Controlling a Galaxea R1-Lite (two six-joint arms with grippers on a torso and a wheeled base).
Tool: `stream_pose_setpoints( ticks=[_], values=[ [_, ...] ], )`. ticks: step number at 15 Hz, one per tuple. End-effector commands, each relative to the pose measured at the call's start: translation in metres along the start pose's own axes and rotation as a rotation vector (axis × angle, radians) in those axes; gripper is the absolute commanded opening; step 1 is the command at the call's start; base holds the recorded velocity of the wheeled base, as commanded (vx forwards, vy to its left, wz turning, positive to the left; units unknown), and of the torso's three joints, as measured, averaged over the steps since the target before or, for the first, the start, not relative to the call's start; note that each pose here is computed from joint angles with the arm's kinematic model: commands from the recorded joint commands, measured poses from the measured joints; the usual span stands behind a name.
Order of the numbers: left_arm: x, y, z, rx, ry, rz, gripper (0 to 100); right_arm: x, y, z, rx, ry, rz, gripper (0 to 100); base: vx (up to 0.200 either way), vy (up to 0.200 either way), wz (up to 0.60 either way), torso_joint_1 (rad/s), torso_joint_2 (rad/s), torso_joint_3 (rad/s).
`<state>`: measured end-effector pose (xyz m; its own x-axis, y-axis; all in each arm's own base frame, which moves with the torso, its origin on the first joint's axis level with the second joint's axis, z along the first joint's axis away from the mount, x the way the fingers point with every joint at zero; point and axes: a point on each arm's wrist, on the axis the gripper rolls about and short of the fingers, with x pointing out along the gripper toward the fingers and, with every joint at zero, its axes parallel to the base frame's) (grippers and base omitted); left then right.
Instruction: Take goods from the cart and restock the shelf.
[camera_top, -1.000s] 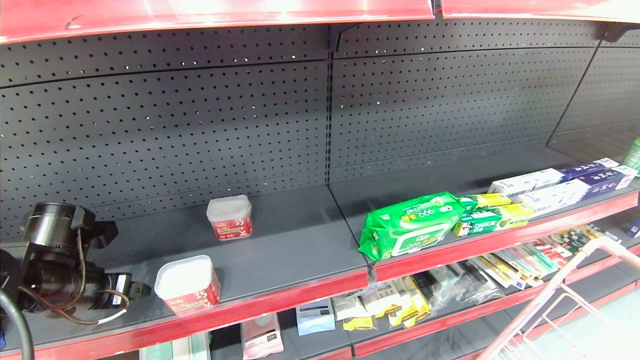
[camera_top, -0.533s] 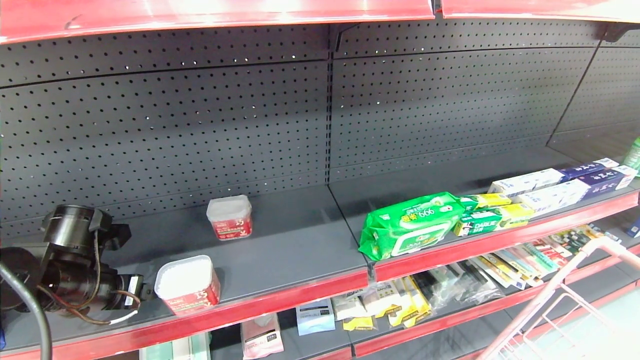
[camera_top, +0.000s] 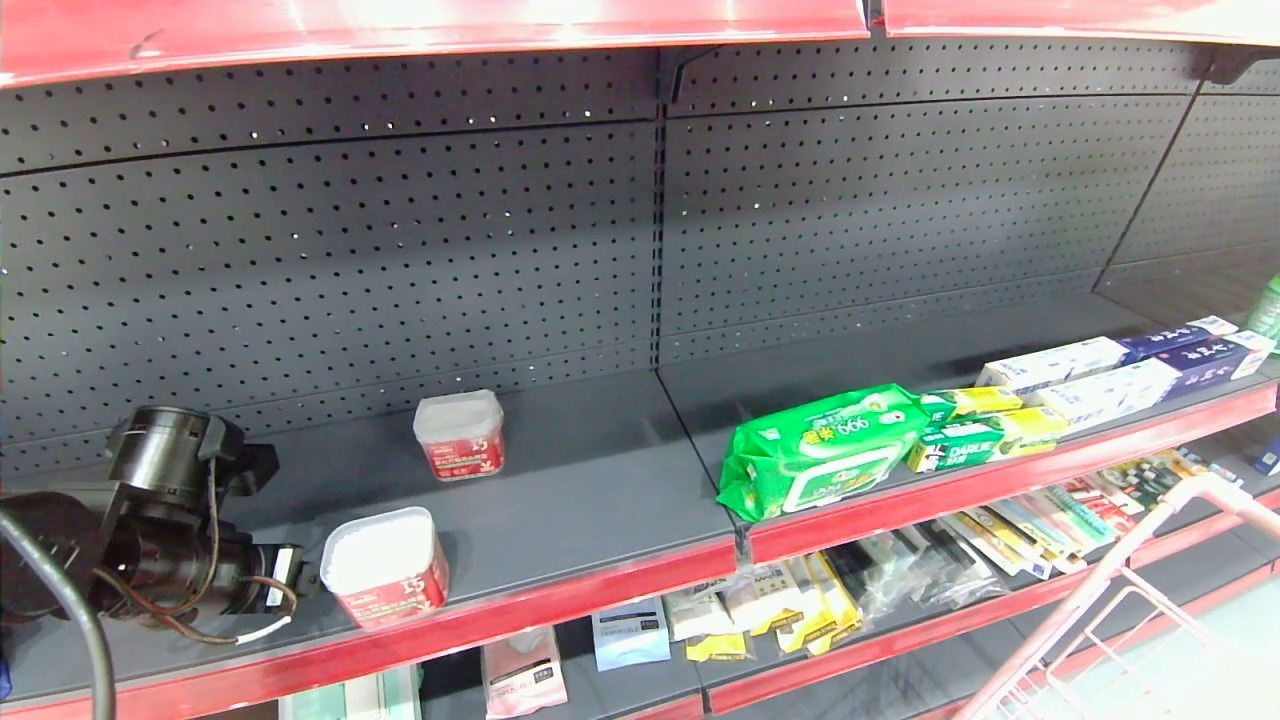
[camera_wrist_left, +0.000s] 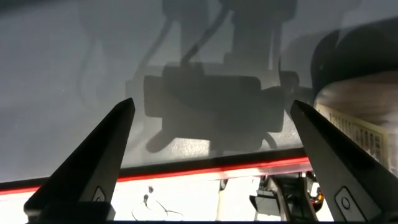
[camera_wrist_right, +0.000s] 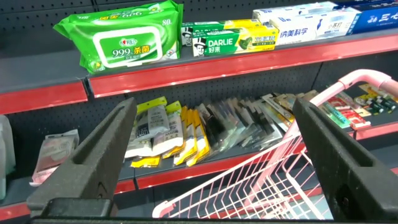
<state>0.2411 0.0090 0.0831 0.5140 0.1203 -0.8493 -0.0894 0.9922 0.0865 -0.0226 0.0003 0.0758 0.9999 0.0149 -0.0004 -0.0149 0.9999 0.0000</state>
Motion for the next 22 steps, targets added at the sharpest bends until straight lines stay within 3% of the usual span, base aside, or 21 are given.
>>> stream_pose_setpoints(
  ticks=[1,10,22],
  values=[
    [-0.001,-0.002,0.001,0.005,-0.004,-0.003,100,0.0,0.0,0.0,0.0,0.0,0.0,100,0.0,0.0,0.0,0.0,0.0,0.0],
    [0.0,-0.012,0.006,0.038,-0.02,-0.02,100,0.0,0.0,0.0,-0.002,0.0,0.0,100,0.0,0.0,0.0,0.0,0.0,0.0],
    [0.001,-0.019,0.009,0.06,-0.048,-0.018,100,0.0,0.0,0.0,-0.002,0.0,0.0,100,0.0,0.0,0.0,0.0,0.0,0.0]
  ],
)
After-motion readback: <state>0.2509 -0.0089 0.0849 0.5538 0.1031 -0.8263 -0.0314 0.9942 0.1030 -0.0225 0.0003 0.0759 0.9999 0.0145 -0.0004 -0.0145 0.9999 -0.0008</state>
